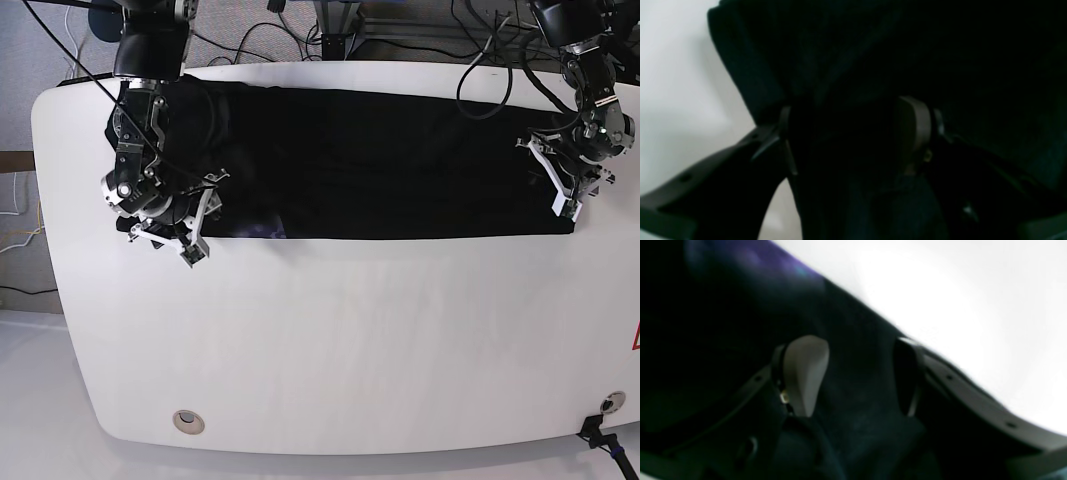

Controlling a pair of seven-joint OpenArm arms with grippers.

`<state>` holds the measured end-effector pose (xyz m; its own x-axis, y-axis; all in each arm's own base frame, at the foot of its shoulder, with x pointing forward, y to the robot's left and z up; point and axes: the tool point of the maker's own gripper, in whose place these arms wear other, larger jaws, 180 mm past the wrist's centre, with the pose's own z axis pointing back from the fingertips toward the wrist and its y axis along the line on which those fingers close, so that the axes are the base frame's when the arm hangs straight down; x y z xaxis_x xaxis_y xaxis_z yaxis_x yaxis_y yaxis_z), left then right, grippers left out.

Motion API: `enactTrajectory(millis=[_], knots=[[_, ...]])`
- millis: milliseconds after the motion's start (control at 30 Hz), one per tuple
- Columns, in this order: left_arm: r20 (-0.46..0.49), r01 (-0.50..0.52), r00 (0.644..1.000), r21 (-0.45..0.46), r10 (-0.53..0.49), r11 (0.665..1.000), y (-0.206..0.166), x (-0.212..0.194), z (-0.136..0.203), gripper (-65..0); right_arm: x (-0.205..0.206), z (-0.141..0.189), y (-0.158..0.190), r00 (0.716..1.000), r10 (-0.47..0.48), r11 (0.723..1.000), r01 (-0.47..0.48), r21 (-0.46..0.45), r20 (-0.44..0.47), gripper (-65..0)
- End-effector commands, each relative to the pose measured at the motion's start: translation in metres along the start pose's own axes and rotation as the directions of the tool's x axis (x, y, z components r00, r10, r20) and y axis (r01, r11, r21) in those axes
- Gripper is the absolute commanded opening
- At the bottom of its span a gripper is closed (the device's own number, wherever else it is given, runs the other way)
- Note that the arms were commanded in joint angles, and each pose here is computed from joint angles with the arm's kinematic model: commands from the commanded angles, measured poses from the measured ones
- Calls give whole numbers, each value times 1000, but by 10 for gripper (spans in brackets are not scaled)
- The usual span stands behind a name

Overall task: Fold the T-shirt properly
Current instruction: 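Pull the shirt's sleeve end with the right gripper toward the left gripper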

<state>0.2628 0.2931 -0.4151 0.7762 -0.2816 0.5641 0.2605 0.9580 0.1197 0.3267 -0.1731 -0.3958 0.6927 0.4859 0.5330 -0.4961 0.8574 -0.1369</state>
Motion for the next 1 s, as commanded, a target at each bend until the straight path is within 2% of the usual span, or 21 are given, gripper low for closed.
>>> enactTrajectory(millis=[0, 100, 300, 400, 500, 567, 767, 967], knots=[[-25, 24, 999, 16, -23, 1000, 6, -2, 3, -292, 11, 5, -5, 999, 6, 1000, -5, -12, 41, -308], [-24, 23, 999, 15, -22, 1000, 5, -2, 2, -292, 5, 12, 13, 999, 12, 1000, -12, -3, 33, -308], [-25, 24, 999, 16, -23, 1000, 6, -2, 3, -292, 15, 49, 50, 999, 40, 999, -40, -26, -11, -308], [-24, 23, 999, 15, -22, 1000, 5, -2, 2, -292, 13, 49, 73, 991, 111, 994, -110, 18, -76, -308], [2, 24, 1000, 20, -24, 1000, 7, 8, 2, -292, 9, 45, 102, 990, 118, 990, -111, 84, -78, -308], [14, 25, 1000, 22, -26, 999, 8, 11, 2, -292, 11, 44, 102, 991, 113, 991, -107, 84, -73, -308], [15, 27, 1000, 23, -27, 999, 9, 12, 2, -292, 56, 51, 64, 988, 150, 989, -149, -16, 26, -303], [14, 25, 1000, 22, -26, 999, 8, 11, 2, -292, 55, 35, 35, 998, 59, 998, -59, -21, 3, -302]])
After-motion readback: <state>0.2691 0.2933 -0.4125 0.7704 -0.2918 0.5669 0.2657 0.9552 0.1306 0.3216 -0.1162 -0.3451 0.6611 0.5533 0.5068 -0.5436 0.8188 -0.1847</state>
